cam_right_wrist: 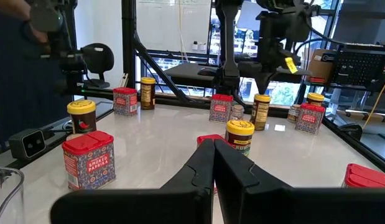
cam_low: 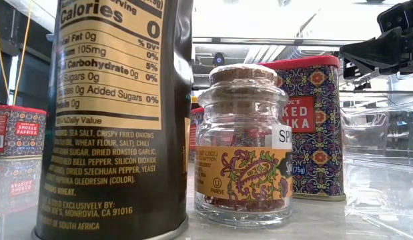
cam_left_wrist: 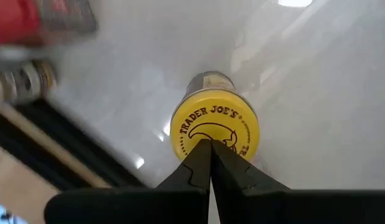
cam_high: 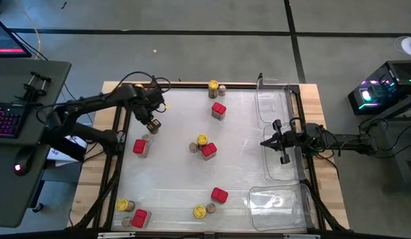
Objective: Sort spices by type
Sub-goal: Put the yellow seasoning bottle into the top transparent bin
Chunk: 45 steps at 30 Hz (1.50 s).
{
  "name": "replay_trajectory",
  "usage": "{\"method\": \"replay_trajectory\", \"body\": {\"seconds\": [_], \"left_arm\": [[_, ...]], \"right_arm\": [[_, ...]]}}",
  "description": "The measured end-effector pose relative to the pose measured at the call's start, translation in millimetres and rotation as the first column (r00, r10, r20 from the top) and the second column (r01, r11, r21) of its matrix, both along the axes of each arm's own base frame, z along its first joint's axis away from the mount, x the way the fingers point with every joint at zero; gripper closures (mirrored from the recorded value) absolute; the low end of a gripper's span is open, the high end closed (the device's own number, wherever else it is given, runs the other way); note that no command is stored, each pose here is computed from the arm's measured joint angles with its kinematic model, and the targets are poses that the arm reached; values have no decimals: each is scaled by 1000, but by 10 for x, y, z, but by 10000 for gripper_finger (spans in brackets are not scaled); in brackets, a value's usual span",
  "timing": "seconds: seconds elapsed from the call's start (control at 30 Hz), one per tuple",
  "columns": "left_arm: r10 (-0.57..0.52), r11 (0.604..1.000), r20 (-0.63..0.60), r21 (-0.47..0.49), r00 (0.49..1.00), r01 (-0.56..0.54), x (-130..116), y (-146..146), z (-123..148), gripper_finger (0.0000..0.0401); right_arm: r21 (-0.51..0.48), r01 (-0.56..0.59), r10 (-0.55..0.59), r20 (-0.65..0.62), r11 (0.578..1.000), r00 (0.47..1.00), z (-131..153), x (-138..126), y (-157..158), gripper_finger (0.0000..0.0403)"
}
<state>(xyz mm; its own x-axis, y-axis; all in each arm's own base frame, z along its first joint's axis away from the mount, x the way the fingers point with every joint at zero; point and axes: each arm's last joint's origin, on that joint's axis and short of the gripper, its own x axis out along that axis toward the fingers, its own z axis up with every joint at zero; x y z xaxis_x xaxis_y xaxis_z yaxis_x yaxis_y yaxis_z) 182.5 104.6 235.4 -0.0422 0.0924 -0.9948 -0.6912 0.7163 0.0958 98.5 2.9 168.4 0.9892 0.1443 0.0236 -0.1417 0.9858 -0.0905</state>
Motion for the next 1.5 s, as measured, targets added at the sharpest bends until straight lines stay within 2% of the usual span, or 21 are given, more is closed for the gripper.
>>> {"method": "replay_trajectory", "body": {"seconds": [0.1, 0.33, 0.53, 0.67, 0.87, 1.03, 1.23, 1.5], "left_arm": [[-14, 1000, 31, 20, 999, 14, 90, 38, -14, 401], [-35, 998, 196, 65, 980, 22, 384, 183, 90, 401], [-71, 997, 220, 56, 973, 60, 622, 177, -57, 401], [-91, 995, 293, 63, 952, 76, 810, 112, -122, 401], [-83, 996, 492, 27, 866, 80, 1060, -37, -99, 401], [-94, 995, 600, 48, 794, 82, 1246, -149, -86, 401], [-67, 998, 676, 48, 734, 47, 1478, -185, -193, 401], [-15, 998, 767, -27, 641, 56, 1794, -261, -436, 401]], "right_arm": [[0, 0, 0, 0, 1000, 1000, 0, 0, 0, 402], [0, 0, 0, 0, 1000, 1000, 0, 0, 0, 402], [0, 0, 0, 0, 1000, 1000, 0, 0, 0, 402], [0, 0, 0, 0, 1000, 1000, 0, 0, 0, 402], [0, 0, 0, -1, 1000, 1000, 0, 0, 0, 402], [0, 0, 0, -1, 1000, 1000, -1, 0, 0, 402], [0, 0, 0, -3, 1000, 1000, -2, 2, 0, 402], [1, -2, 2, -8, 1000, 1000, -6, 5, 0, 402]]}}
